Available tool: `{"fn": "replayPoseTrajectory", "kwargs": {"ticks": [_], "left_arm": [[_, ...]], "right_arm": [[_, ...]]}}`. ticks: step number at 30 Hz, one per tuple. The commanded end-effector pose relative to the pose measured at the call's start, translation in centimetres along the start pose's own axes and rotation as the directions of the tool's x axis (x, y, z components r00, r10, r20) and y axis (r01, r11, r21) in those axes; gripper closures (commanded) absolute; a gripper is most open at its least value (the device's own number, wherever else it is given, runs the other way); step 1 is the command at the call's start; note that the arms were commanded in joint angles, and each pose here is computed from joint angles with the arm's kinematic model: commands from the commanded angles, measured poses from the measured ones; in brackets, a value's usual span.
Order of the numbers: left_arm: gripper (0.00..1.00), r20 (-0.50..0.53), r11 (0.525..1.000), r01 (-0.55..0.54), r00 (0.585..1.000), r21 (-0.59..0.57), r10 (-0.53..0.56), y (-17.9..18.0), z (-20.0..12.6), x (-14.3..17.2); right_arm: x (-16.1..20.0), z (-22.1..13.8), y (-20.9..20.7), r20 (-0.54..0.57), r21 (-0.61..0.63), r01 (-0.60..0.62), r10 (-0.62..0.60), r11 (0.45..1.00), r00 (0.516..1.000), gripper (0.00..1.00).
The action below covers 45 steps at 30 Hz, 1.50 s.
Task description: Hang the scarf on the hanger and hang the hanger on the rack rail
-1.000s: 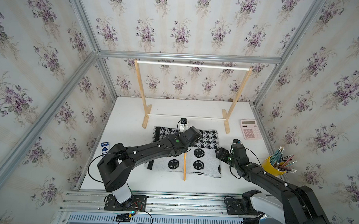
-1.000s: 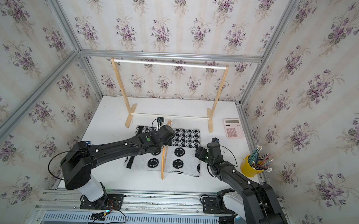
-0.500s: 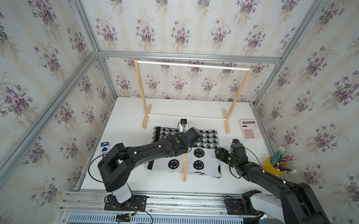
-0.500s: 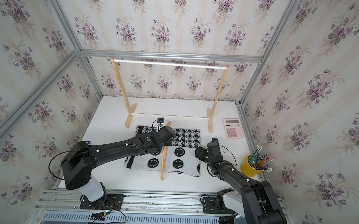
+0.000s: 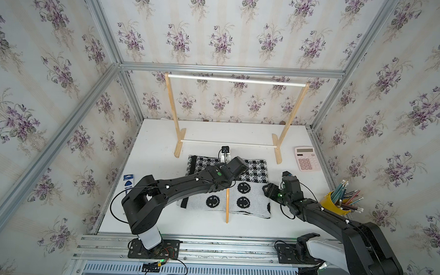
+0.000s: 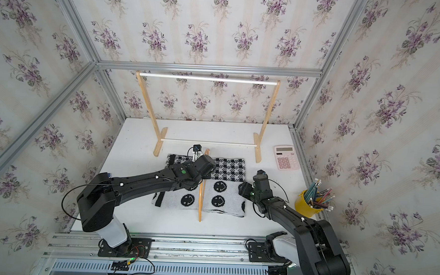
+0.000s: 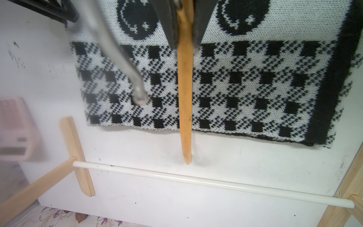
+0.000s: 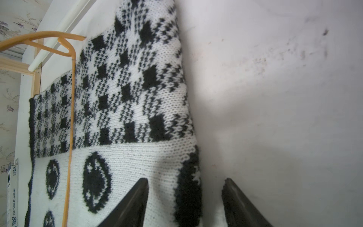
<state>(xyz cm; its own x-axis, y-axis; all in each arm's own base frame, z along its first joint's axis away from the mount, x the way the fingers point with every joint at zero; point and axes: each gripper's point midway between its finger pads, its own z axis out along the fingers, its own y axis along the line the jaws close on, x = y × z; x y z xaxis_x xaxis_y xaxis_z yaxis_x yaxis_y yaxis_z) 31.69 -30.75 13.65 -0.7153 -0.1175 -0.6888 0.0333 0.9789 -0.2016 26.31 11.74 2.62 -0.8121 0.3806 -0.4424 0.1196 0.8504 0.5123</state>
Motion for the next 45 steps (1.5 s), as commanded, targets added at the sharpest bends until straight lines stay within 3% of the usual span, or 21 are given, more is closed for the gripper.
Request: {"fn": "replayPoseTrajectory", "kwargs": {"ticks": [1,6,10,13,16,17,31,40,45], "left_arm": [[1.00,-0.006,1.000,-0.003,1.000,-0.027,0.003,0.7,-0.1,0.2],[1.00,-0.013,1.000,-0.006,1.000,-0.018,0.006,0.4,0.2,0.5],[1.00,-0.014,1.000,-0.011,1.000,-0.016,0.010,0.4,0.2,0.5],[1.00,-0.012,1.000,-0.012,1.000,-0.021,0.011,0.5,0.3,0.5],[1.00,-0.012,1.000,-0.012,1.000,-0.023,0.012,0.5,0.4,0.6],[1.00,-0.010,1.000,-0.013,1.000,-0.023,0.013,0.5,0.3,0.5],[1.00,0.008,0.999,-0.016,1.000,0.044,0.016,-1.7,-1.3,-0.7],[1.00,0.003,1.000,-0.008,1.000,-0.002,0.008,-1.2,-0.6,0.2],[1.00,-0.011,0.998,0.009,1.000,-0.063,-0.010,-0.2,0.1,1.0]], "right_arm": [[1.2,0.0,0.3,-0.058,-0.026,-0.005,0.004,1.000,0.998,0.35],[1.5,0.5,0.3,-0.081,-0.025,0.004,-0.006,1.000,0.997,0.36],[2.1,1.3,0.0,-0.107,-0.028,-0.007,0.004,1.000,0.994,0.45],[2.5,1.9,-0.2,-0.111,-0.034,-0.022,0.019,0.999,0.994,0.62],[2.6,2.2,-0.4,-0.105,-0.038,-0.030,0.026,0.999,0.994,0.95],[2.6,2.2,-0.4,-0.101,-0.038,-0.029,0.025,0.999,0.995,1.00],[1.7,2.2,0.2,-0.067,-0.059,0.007,-0.011,0.998,0.998,1.00],[1.8,2.4,0.4,-0.075,-0.073,0.010,-0.016,0.997,0.997,1.00],[1.7,2.2,2.8,-0.073,-0.145,0.062,-0.073,0.987,0.995,1.00]]}}
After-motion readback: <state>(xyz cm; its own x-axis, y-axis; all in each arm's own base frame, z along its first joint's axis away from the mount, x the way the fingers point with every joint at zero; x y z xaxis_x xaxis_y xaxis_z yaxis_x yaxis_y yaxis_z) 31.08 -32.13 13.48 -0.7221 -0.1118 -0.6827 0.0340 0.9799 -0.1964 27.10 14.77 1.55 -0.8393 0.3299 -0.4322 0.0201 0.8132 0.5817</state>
